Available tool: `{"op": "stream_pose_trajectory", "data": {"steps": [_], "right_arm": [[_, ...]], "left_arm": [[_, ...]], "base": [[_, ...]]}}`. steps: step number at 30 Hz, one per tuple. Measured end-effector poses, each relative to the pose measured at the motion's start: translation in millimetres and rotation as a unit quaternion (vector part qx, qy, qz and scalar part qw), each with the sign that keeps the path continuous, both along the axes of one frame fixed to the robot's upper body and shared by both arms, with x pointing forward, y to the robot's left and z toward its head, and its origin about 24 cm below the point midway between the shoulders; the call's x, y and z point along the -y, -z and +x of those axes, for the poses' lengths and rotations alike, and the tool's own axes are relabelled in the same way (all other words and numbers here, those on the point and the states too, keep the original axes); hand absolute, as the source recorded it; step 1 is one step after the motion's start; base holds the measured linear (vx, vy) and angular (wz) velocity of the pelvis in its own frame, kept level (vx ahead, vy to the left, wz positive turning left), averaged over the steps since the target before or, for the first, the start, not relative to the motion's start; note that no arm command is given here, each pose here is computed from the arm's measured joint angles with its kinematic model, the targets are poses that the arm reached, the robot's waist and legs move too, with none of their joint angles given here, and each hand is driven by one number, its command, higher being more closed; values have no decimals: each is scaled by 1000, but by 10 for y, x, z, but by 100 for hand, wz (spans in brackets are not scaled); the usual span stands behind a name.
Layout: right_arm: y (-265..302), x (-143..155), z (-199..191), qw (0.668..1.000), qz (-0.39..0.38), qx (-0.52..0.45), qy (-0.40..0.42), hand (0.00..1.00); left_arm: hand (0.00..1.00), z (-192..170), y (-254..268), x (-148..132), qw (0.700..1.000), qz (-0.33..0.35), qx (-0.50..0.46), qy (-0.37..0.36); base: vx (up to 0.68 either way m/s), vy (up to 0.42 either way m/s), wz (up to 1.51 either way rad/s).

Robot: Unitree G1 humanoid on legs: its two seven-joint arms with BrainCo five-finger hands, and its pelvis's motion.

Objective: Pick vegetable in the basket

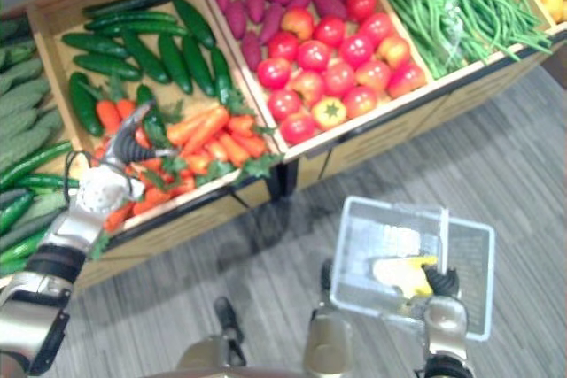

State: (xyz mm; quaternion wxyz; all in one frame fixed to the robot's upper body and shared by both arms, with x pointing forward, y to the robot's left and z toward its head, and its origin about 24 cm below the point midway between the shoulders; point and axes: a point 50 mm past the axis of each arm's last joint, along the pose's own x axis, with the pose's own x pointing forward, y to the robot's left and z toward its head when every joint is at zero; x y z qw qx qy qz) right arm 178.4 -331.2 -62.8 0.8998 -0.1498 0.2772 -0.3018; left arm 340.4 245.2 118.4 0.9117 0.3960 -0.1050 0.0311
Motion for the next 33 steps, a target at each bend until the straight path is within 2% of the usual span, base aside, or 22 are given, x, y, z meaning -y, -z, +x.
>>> {"op": "stream_pose_trajectory", "data": {"steps": [8,16,22,31,32,33], "right_arm": [[1,1,-4,1000,0,0,0,100],[-15,1,16,1000,-1,4,0,100],[-39,2,39,1000,-2,10,-1,100],[-106,0,119,1000,-7,26,-5,100],[-113,-3,133,1000,-7,28,-5,100],[-119,-5,145,1000,-6,29,-6,100]], "left_arm": [[0,97,-138,161,999,15,9,35],[0,123,-45,246,997,44,-18,56],[0,133,3,210,997,45,-34,49],[0,186,59,13,998,31,-62,1],[100,188,59,-6,998,28,-61,-6],[100,201,57,-32,998,23,-59,-18]], "base": [[13,-5,-5],[16,-14,-13],[11,-18,-13],[11,-17,-10],[8,-38,-22],[3,-23,-14]]}}
